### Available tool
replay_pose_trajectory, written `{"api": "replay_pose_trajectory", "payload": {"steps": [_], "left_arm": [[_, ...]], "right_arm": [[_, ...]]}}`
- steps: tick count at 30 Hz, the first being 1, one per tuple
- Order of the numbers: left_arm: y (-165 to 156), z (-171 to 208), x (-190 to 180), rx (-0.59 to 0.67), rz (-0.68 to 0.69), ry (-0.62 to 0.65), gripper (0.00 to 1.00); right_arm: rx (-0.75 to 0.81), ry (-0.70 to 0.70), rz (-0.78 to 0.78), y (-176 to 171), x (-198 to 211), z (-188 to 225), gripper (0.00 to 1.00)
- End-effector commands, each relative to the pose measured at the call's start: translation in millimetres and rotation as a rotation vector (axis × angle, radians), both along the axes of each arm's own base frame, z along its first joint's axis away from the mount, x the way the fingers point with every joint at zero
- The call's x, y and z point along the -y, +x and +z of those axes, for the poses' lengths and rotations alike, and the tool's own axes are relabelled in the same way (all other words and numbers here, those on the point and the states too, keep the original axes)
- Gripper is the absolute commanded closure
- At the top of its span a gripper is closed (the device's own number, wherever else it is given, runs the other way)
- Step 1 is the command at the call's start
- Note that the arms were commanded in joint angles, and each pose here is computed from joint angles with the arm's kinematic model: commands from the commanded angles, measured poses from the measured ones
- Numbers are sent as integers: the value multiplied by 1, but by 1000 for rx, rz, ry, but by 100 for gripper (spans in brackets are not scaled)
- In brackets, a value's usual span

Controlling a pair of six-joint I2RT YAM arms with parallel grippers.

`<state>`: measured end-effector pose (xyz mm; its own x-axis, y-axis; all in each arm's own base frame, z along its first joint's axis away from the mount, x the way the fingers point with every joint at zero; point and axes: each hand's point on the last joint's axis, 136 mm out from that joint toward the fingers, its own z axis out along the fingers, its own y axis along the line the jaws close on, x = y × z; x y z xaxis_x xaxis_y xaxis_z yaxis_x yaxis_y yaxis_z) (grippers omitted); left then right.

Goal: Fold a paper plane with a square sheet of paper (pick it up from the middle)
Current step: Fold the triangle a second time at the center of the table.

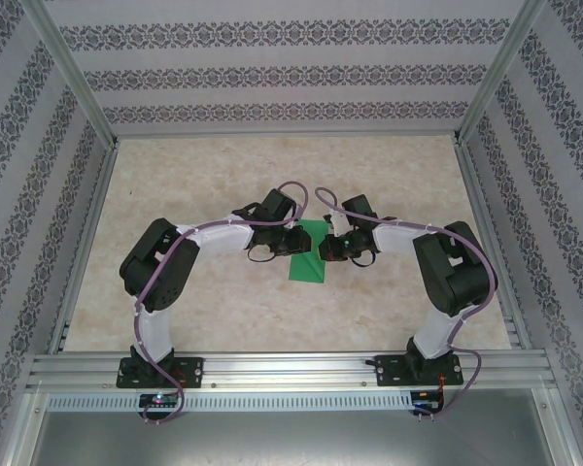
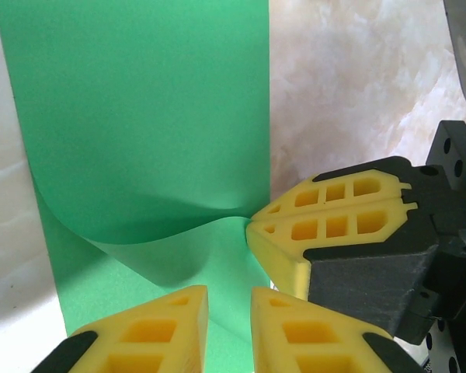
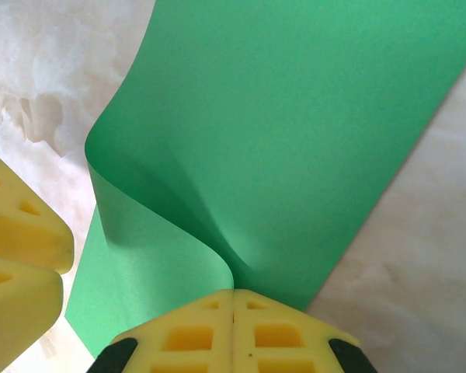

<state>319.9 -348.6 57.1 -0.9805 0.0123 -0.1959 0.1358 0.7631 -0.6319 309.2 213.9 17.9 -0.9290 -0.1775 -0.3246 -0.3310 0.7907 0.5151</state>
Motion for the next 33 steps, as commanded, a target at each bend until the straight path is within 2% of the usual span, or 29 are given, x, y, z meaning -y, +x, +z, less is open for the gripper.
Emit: {"api": "replay_pose_trajectory", "payload": {"steps": [1,33], "left_arm": [[2,2,5,21,-12,15,77],[4,4,4,32,9,13,78]], "right_arm": [[26,4,2,10,0,2,96],[27,-49,-12,12,5,-5,95]]}}
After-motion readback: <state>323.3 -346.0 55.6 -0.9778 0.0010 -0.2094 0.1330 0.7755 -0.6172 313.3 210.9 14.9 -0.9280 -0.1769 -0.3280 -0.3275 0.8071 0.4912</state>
